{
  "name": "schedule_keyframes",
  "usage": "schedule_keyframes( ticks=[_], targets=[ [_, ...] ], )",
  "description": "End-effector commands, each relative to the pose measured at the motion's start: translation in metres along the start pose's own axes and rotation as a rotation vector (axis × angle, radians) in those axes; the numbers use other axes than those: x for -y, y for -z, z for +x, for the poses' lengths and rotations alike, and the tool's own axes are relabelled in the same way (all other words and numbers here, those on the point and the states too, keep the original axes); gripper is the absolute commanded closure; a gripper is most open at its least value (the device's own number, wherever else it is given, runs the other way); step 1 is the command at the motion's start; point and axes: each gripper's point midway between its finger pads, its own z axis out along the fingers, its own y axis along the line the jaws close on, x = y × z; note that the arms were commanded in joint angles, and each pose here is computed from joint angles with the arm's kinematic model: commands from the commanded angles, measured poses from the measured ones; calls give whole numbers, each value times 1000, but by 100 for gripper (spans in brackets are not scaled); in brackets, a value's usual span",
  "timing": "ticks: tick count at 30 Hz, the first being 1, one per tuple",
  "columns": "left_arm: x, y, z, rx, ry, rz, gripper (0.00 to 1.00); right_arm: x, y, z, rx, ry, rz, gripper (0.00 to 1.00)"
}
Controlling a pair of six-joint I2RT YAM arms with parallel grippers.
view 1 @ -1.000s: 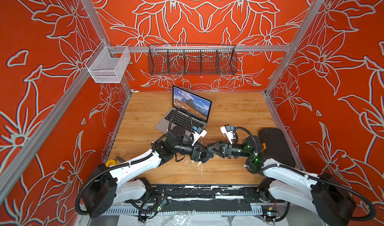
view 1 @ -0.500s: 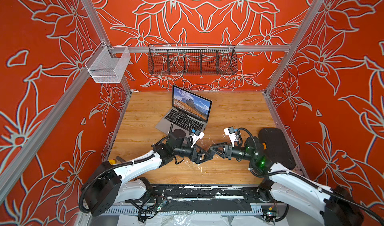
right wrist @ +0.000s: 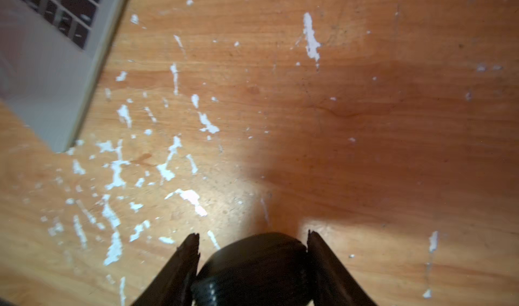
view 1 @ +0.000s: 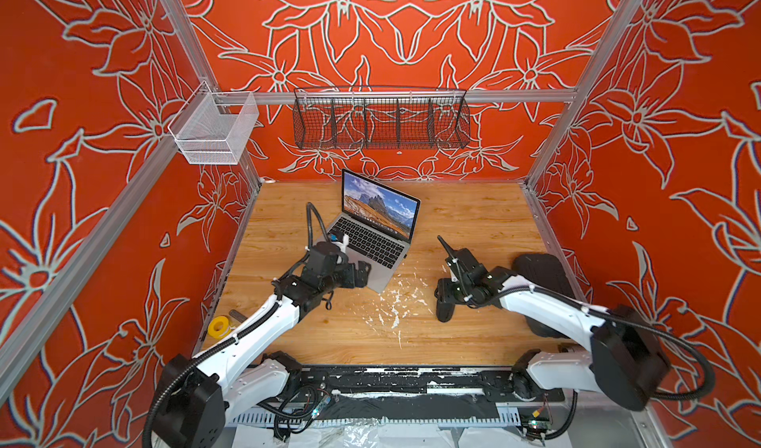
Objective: Insert the wireless mouse receiver into the laptop
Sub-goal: Place the mouse at the center of the board, then reset both arms
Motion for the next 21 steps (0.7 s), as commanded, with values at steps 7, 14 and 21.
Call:
schedule_keyframes(
  ticks=[7,14,21],
  targets=[
    [-133,42,-32,251,26,-520,3,27,3,-53,186,64,191,3],
    [-136,16,-19,296,-49,-383,3,97,87,-98,609,99,404,3],
    [-120,-14,-21,307,-212,-260,3,130,105,-110,929,203,444,2]
  ],
)
